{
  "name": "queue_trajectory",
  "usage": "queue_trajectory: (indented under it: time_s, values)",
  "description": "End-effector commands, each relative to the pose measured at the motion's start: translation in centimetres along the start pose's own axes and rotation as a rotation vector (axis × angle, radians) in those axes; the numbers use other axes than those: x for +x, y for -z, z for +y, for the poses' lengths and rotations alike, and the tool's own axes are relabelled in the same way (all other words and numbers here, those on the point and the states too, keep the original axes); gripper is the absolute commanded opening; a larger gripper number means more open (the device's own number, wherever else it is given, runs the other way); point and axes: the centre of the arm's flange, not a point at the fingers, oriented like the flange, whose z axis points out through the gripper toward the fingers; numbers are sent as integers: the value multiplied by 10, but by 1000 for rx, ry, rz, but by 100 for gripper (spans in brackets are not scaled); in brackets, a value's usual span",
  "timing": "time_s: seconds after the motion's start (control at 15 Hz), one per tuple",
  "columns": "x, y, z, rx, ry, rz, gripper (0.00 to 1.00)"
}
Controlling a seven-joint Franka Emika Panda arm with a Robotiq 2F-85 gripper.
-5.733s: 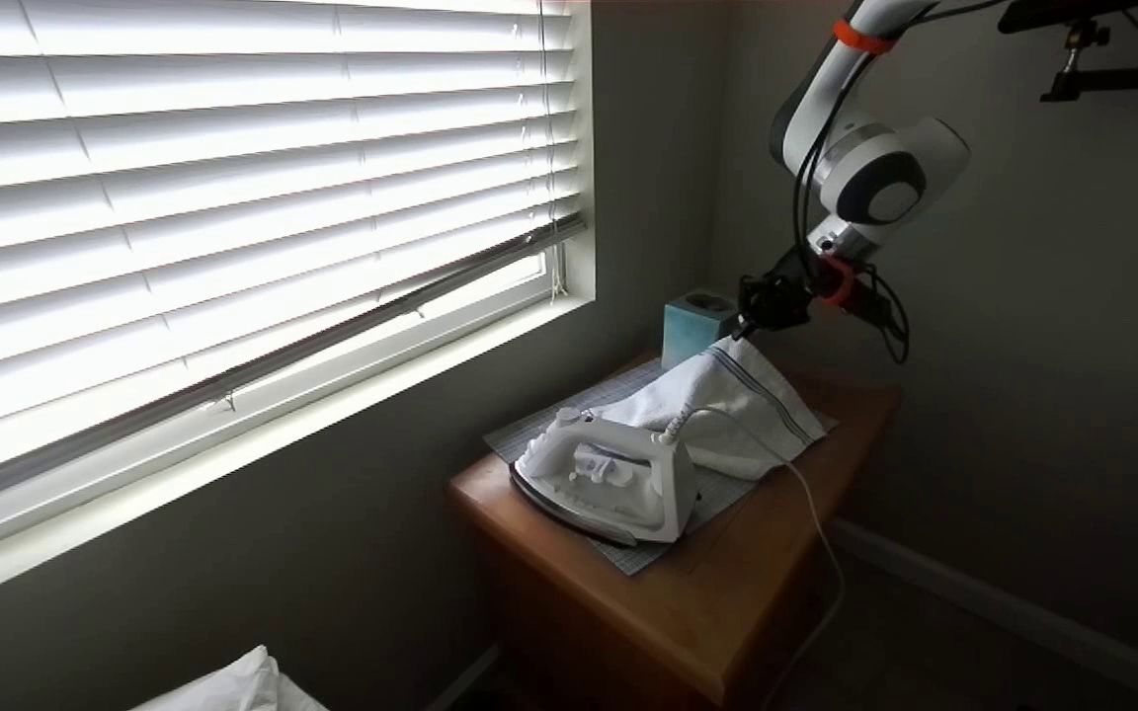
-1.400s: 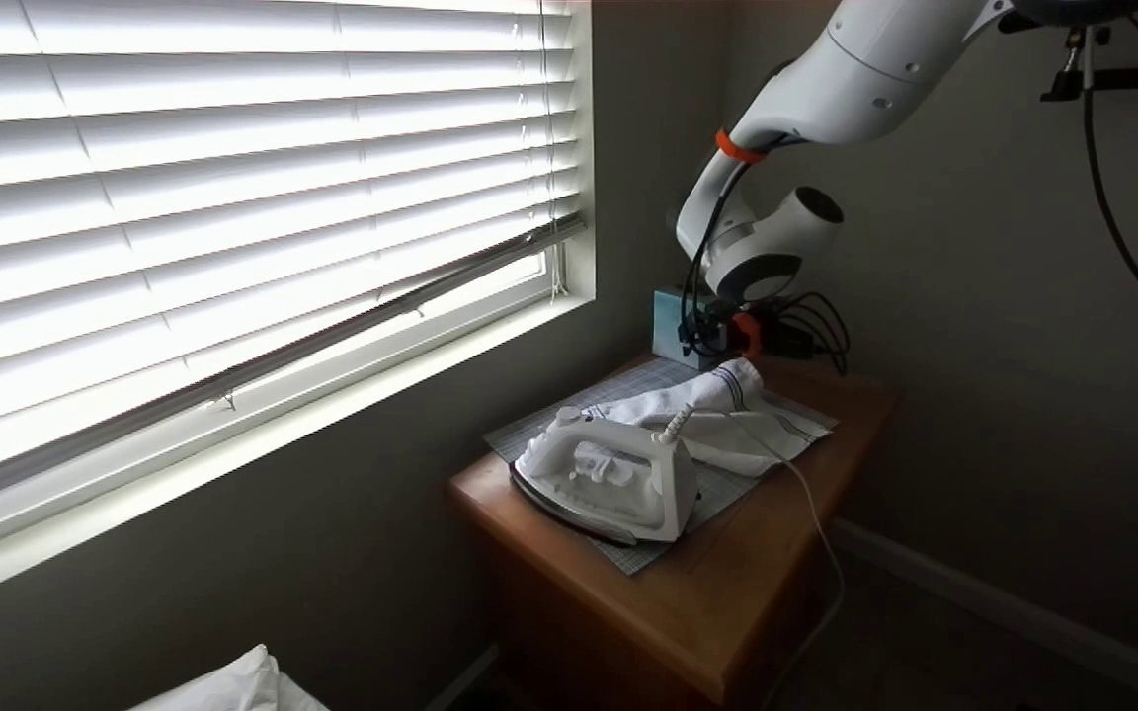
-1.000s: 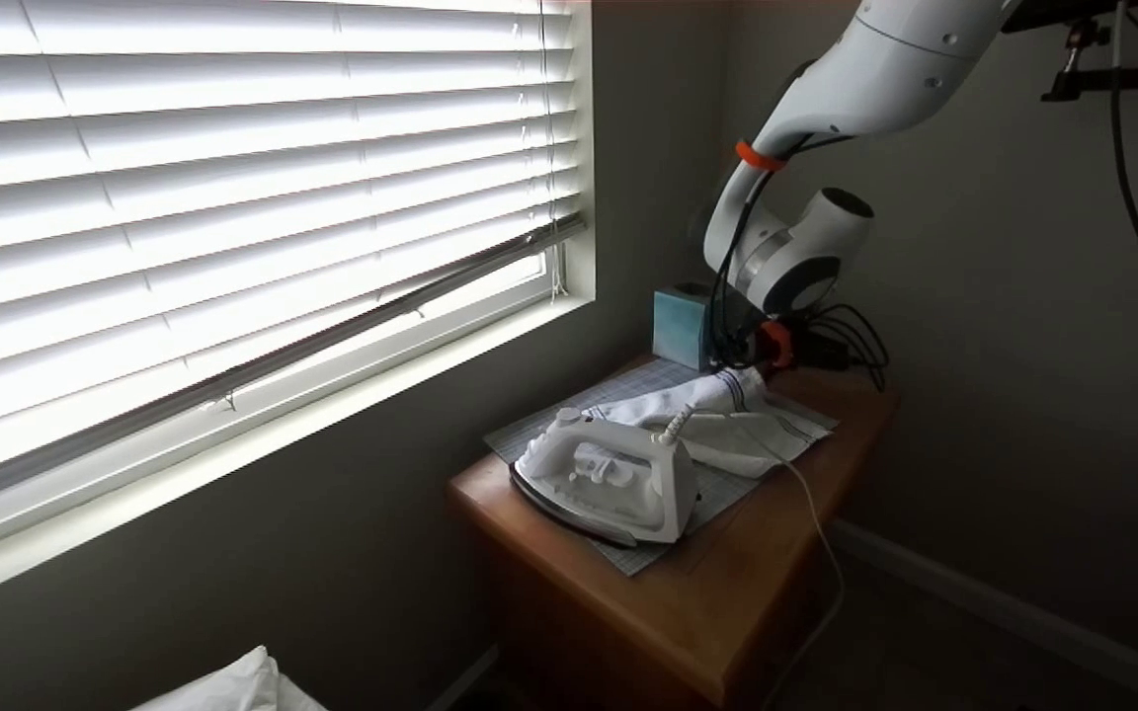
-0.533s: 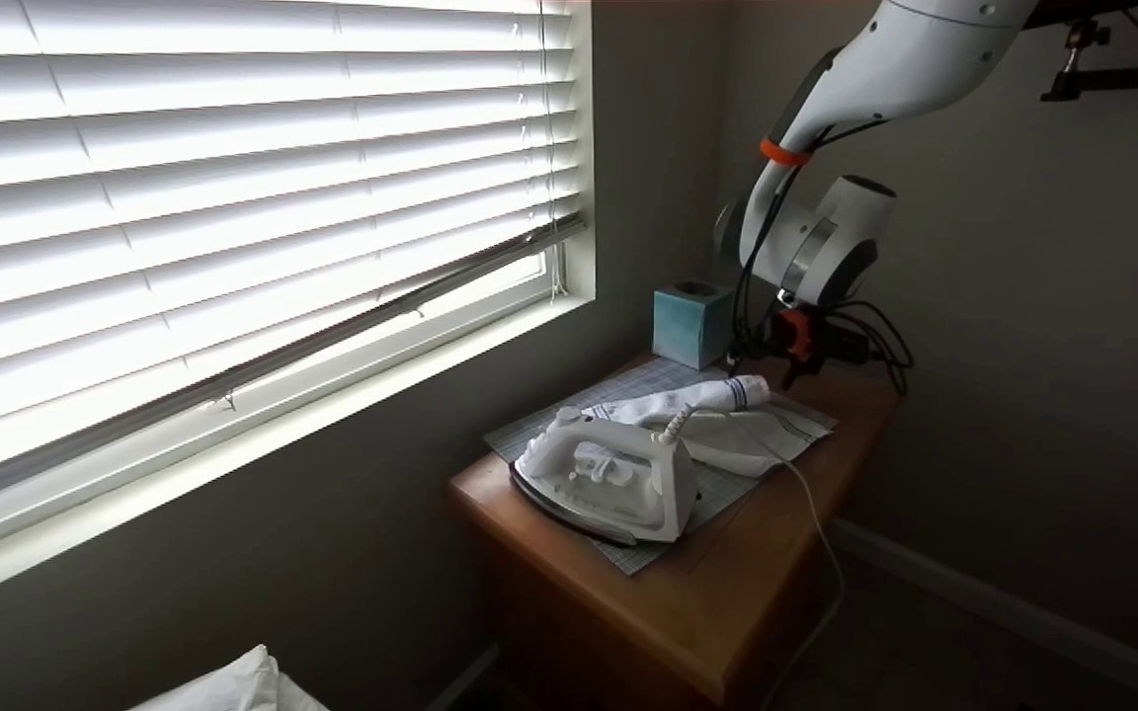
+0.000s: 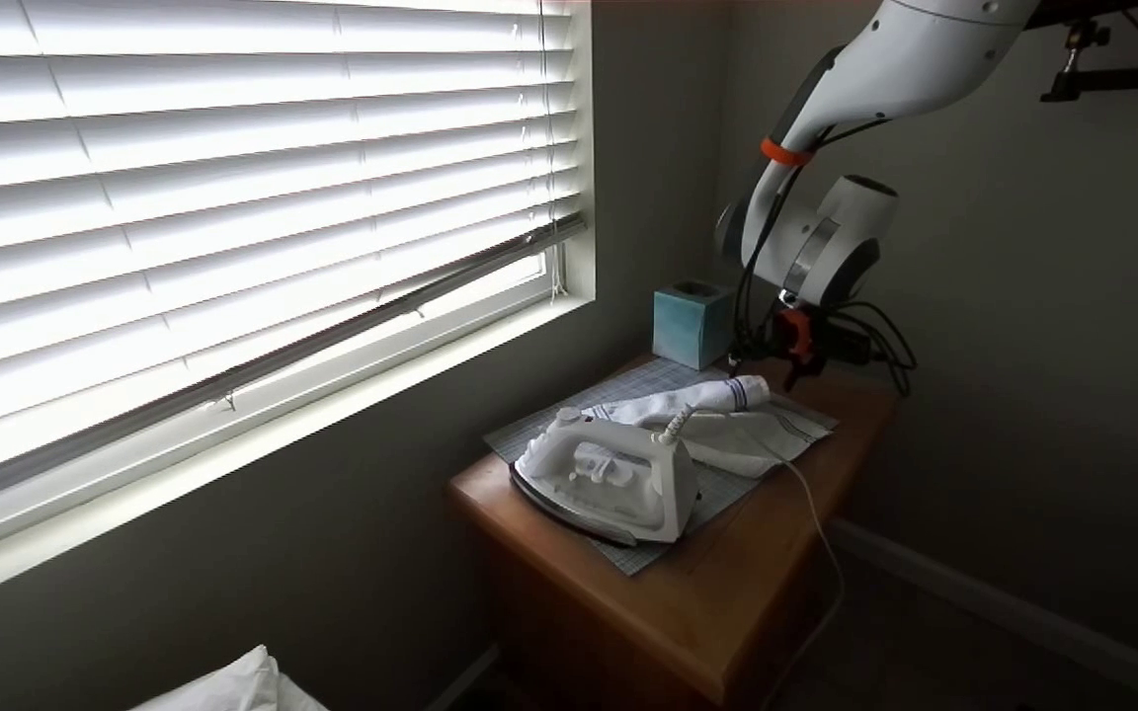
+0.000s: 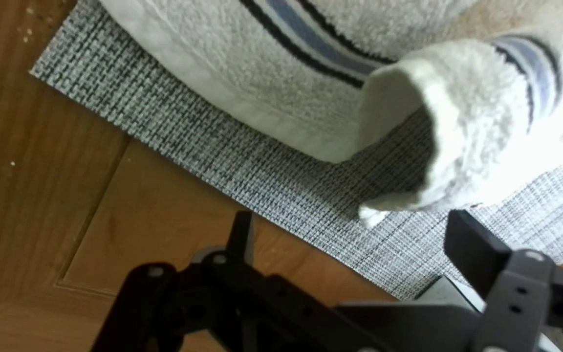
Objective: Stretch out the towel
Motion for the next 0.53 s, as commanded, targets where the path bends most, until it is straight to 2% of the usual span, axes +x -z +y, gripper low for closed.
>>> queue_trajectory:
  time_s: [0.0, 0.33, 0.47]
  values:
    - [12, -3, -13, -8, -49, -33, 100]
    - [26, -1, -16, 11, -98, -92, 100]
    - [32, -5, -20, 25, -116, -141, 100]
